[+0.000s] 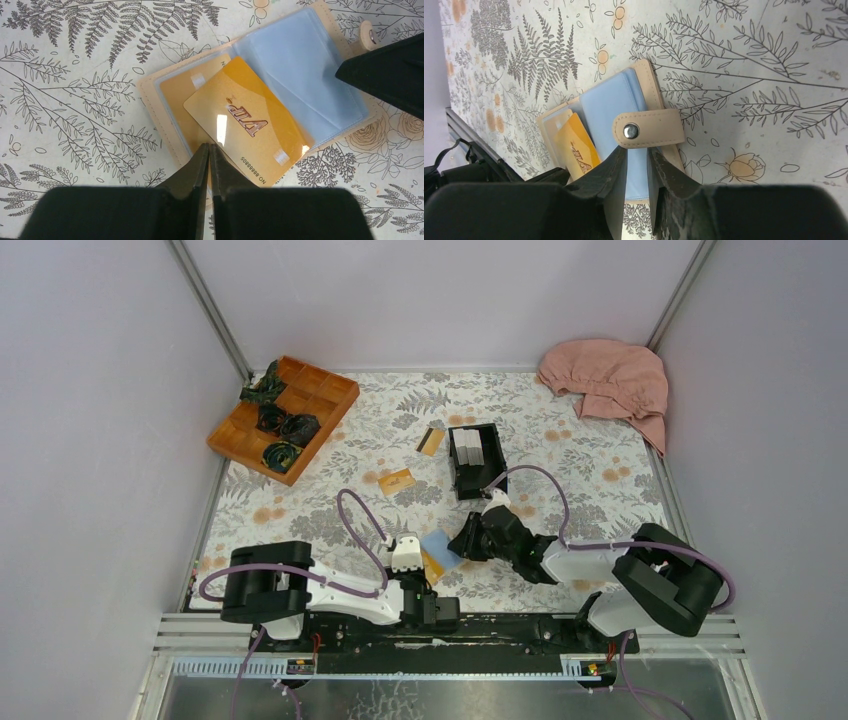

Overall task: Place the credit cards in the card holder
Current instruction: Insert the credit card into the card holder.

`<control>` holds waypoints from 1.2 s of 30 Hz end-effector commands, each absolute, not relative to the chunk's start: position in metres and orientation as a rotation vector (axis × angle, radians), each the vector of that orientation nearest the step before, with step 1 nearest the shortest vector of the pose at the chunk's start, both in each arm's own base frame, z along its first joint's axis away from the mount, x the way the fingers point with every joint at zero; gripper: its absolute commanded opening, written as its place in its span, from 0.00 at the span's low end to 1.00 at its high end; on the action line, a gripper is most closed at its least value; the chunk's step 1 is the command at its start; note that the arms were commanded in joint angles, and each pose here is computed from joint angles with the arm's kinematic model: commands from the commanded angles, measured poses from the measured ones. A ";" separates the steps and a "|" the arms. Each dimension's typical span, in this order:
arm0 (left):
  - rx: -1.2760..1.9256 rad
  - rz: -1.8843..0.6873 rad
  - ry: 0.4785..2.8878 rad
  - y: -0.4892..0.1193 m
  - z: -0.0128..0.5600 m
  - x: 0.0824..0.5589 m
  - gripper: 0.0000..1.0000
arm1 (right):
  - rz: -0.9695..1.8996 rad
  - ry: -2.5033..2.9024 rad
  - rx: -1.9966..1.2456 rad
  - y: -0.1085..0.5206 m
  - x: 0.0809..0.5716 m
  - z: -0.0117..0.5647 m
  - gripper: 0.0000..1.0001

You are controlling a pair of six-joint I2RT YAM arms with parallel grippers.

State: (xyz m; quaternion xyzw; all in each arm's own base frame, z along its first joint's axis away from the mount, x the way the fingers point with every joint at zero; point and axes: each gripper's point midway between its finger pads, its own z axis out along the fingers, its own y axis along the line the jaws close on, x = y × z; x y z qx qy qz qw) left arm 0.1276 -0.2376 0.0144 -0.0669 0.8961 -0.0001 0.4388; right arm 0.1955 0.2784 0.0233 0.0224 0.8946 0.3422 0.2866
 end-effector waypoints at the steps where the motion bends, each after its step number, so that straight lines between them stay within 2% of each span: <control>1: -0.165 0.011 2.178 -0.235 0.014 0.133 0.11 | 0.846 2.347 0.053 0.278 0.212 0.034 0.28; 29: -0.166 -0.058 2.095 -0.261 0.036 0.146 0.12 | 0.825 2.384 0.054 0.274 0.207 0.018 0.28; 36: -0.175 -0.038 2.125 -0.248 0.034 0.141 0.12 | 0.826 2.379 0.051 0.274 0.207 0.020 0.28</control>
